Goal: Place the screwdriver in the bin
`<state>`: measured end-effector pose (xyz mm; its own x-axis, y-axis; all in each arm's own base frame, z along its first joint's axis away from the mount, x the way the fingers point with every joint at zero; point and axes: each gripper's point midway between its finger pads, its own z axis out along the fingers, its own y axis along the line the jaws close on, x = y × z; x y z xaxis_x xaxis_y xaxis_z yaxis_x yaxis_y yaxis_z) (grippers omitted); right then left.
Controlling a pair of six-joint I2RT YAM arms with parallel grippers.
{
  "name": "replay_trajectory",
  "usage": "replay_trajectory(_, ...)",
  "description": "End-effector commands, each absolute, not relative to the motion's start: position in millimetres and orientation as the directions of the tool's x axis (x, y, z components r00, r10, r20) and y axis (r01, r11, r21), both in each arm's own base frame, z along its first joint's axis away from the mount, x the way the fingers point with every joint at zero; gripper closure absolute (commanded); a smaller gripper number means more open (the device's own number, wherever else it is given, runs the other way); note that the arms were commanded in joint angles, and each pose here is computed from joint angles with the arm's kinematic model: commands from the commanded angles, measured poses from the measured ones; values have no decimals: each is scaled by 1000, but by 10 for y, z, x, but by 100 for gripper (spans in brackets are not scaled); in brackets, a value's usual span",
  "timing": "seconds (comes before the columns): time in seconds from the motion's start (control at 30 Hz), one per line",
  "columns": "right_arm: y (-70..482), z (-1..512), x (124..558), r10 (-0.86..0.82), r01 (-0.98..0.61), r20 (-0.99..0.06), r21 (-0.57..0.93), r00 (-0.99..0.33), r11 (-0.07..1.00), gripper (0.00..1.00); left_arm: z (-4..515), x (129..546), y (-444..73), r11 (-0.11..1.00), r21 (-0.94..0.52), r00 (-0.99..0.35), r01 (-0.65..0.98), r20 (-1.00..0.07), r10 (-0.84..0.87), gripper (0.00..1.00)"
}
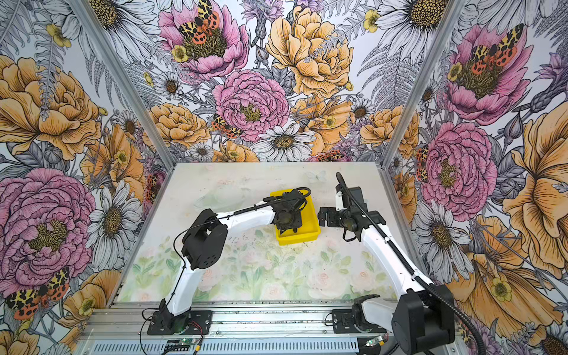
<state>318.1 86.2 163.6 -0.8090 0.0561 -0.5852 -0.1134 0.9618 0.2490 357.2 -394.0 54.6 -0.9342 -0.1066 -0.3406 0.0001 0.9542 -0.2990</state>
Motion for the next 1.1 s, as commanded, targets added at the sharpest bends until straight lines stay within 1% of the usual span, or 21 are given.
replay_trajectory(0.0,854,1737,3191,79,-114,-616,268,-784,957,1,1145,3584,-3944,941,-337,-884,38,-451,-126,53)
replay_trajectory(0.07,844,1746,3189,79,-111,-620,263,-781,958,0,1327,3546,-3903,940,-337,-865,55,-487,-124,51)
replay_trajectory(0.13,825,1751,3192,80,-106,-623,256,-778,961,0,1439,3483,-3845,937,-344,-857,57,-498,-131,49)
replay_trajectory(0.23,821,1792,3204,94,-96,-629,262,-772,960,0,1552,3416,-3649,943,-331,-835,30,-526,-158,45)
replay_trajectory(0.3,817,1835,3216,111,-84,-634,269,-765,959,1,1617,3355,-3514,946,-322,-825,23,-541,-164,44)
replay_trajectory(0.37,792,1876,3227,128,-66,-642,270,-756,961,1,1743,3288,-3356,948,-316,-808,29,-566,-164,40)
replay_trajectory(0.4,775,1884,3229,135,-56,-644,267,-753,962,0,1759,3254,-3295,952,-305,-804,36,-575,-154,40)
replay_trajectory(0.47,706,1887,3235,147,-25,-653,246,-743,969,1,1773,3201,-3127,962,-268,-793,51,-596,-124,34)
replay_trajectory(0.5,672,1889,3239,151,-11,-658,236,-737,972,1,1764,3180,-3040,966,-254,-791,53,-601,-115,34)
replay_trajectory(0.6,620,1945,3233,164,8,-682,226,-713,974,0,1782,3135,-2693,969,-247,-784,23,-606,-135,32)
replay_trajectory(0.63,619,2000,3227,168,1,-703,232,-691,973,0,1825,3125,-2568,968,-252,-774,16,-615,-148,30)
replay_trajectory(0.7,580,2099,3197,166,-9,-753,223,-637,975,1,1889,3111,-2326,969,-247,-751,10,-642,-156,23)
replay_trajectory(0.77,472,2109,3157,162,23,-781,186,-603,982,0,1952,3097,-2054,971,-238,-728,-5,-665,-166,16)
replay_trajectory(0.8,431,2099,3144,160,37,-786,173,-597,984,1,1966,3090,-1938,973,-231,-719,-11,-674,-169,12)
replay_trajectory(0.83,392,2067,3128,160,52,-785,161,-598,986,0,1987,3084,-1804,976,-219,-708,-16,-687,-166,10)
replay_trajectory(0.87,359,2033,3115,160,66,-784,151,-600,986,0,1980,3070,-1673,980,-197,-699,-19,-698,-154,4)
replay_trajectory(0.9,318,2006,3104,164,85,-784,141,-599,986,0,1985,3068,-1541,983,-178,-686,-35,-711,-153,2)
replay_trajectory(1.07,106,1854,3028,182,180,-814,97,-552,979,0,2020,3027,-867,987,-115,-608,-110,-778,-159,1)
